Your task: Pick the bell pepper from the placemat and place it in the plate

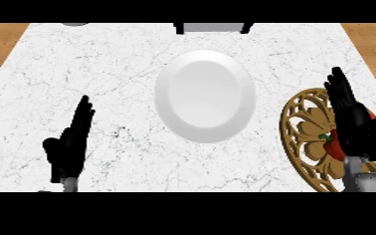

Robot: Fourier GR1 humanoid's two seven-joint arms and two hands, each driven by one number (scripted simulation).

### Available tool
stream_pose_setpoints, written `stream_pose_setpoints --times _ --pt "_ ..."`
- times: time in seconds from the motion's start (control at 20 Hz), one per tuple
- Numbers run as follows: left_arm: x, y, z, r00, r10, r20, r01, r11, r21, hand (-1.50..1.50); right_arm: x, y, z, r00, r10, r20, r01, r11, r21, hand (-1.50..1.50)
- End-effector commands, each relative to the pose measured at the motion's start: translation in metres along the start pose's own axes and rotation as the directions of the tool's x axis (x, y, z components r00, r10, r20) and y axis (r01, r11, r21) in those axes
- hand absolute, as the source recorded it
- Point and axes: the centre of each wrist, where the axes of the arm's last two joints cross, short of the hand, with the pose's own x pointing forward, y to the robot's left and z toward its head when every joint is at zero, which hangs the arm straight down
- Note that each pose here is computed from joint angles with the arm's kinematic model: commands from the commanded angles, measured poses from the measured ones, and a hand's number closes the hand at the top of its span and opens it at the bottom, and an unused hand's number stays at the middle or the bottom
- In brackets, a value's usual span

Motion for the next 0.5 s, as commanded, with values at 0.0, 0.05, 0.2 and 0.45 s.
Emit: stream_pose_setpoints --times 0.0,0.05,0.2,0.45 --pt "0.008 0.014 -0.012 0.999 -0.009 0.035 0.011 0.999 -0.042 0.0 0.015 0.014 0.002 1.0 -0.018 0.01 0.017 0.991 0.136 1.5" --pt "0.005 0.007 -0.01 0.999 -0.023 0.048 0.025 0.999 -0.04 0.0 0.015 0.003 0.004 0.998 -0.058 0.019 0.051 0.967 0.249 1.5" --pt "0.011 0.026 -0.018 0.993 -0.056 0.105 0.068 0.992 -0.106 0.0 0.033 0.034 0.01 0.991 -0.136 -0.001 0.111 0.807 0.579 1.5" --pt "-0.001 0.029 -0.02 0.996 -0.023 0.086 0.038 0.985 -0.171 0.0 -0.003 -0.005 0.021 0.955 -0.045 0.293 -0.057 0.942 0.331 -1.5"
